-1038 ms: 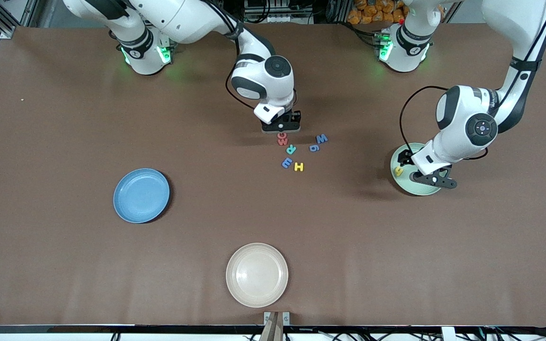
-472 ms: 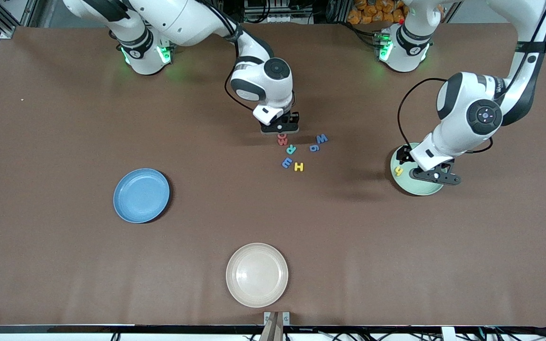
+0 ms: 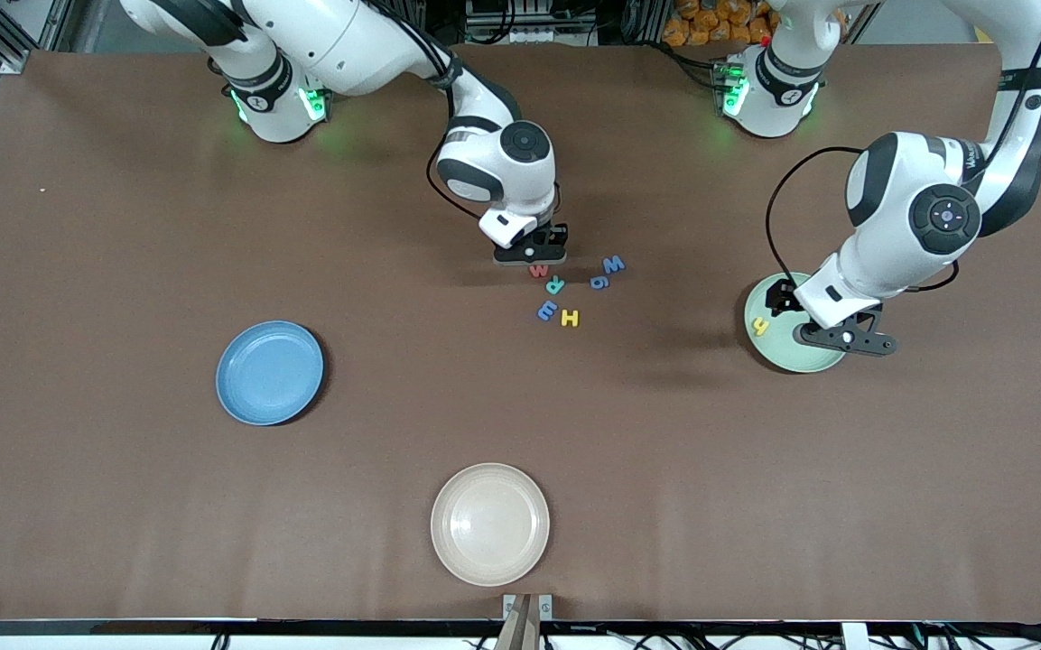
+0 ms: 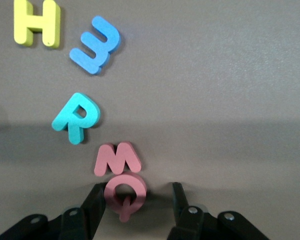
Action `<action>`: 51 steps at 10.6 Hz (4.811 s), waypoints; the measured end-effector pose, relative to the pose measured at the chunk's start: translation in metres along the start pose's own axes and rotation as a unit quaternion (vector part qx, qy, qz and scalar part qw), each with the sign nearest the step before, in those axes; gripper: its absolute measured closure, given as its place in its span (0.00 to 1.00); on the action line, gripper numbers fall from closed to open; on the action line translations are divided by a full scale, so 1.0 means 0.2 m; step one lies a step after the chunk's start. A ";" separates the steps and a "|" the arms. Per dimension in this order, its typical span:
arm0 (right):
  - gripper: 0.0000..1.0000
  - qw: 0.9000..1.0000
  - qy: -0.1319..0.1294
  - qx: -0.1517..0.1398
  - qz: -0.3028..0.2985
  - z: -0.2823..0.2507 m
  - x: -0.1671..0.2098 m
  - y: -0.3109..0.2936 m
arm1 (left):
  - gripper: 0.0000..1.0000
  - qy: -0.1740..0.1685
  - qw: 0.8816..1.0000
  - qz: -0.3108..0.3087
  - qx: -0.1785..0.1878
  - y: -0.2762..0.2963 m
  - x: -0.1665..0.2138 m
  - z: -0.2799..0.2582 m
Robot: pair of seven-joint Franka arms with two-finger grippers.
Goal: Sort uppercase to blue plate, lowercase to green plate
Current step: 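Carry the pink Q to the blue plate with the right gripper, then lower the Q onto the blue plate and open the right gripper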
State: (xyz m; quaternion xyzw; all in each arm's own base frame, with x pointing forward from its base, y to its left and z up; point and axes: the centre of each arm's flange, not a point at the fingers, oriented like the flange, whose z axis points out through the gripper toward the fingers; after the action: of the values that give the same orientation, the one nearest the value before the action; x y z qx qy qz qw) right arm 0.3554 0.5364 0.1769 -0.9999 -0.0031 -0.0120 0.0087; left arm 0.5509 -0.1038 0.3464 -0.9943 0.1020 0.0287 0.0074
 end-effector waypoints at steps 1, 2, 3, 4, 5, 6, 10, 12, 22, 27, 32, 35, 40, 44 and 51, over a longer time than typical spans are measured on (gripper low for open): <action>0.39 1.000 -0.001 0.001 0.003 0.01 0.01 0.00 | 0.14 0.003 1.000 -0.003 0.000 0.00 0.01 -0.01; 0.44 1.000 -0.001 0.001 0.006 0.00 0.01 -0.01 | 0.14 0.005 1.000 -0.005 0.000 0.00 0.01 -0.02; 0.44 1.000 0.000 0.001 0.007 0.00 0.02 -0.01 | 0.14 0.007 1.000 -0.005 0.000 0.00 0.02 -0.03; 0.52 1.000 0.000 0.002 0.009 0.00 0.02 -0.01 | 0.14 0.011 1.000 -0.006 0.000 0.00 0.03 -0.05; 0.56 1.000 0.000 -0.001 0.010 0.00 0.02 -0.01 | 0.14 0.013 1.000 -0.008 0.000 -0.01 0.03 -0.06; 0.64 1.000 0.001 0.001 0.011 -0.01 0.03 -0.01 | 0.14 0.014 1.000 -0.009 0.000 -0.01 0.04 -0.07; 0.64 1.000 0.005 0.010 0.023 -0.04 0.06 -0.03 | 0.16 0.017 1.000 -0.019 0.000 -0.01 0.04 -0.08; 0.64 0.999 0.004 0.017 0.043 -0.14 0.11 -0.03 | 0.17 0.016 0.999 -0.035 -0.001 0.01 0.04 -0.08; 0.64 0.997 -0.060 -0.048 0.025 -0.60 1.12 1.33 | 0.19 0.013 0.998 -0.039 -0.039 0.83 -0.12 0.19; 0.64 0.994 -0.087 -0.070 0.001 -0.49 1.32 2.14 | 0.21 0.038 0.997 0.067 -0.018 1.18 -0.27 0.27; 0.63 0.993 -0.100 -0.036 0.051 -0.36 1.33 2.31 | 0.26 0.046 0.978 0.201 0.022 1.34 -0.36 0.50; 0.28 0.993 -0.099 -0.035 0.057 -0.33 1.33 2.33 | 0.27 0.047 0.967 0.249 0.018 1.36 -0.34 0.51; 0.00 0.998 -0.043 -0.030 0.047 -0.67 1.41 2.29 | 0.29 0.055 0.950 0.307 0.005 1.52 -0.32 0.60; 0.00 0.999 -0.009 -0.033 0.029 -1.06 1.38 2.20 | 0.32 0.058 0.944 0.325 -0.009 1.55 -0.35 0.70; 0.00 0.999 0.015 -0.040 -0.006 -1.52 1.26 2.21 | 0.33 0.064 0.922 0.382 0.008 1.58 -0.42 0.81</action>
State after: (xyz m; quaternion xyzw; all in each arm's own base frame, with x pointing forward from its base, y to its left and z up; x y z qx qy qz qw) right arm 0.6027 0.0915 0.4799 -0.9991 -0.0085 -0.0268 -0.0315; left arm 0.3954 -0.3922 0.1868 -0.8793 0.4749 -0.0348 -0.0028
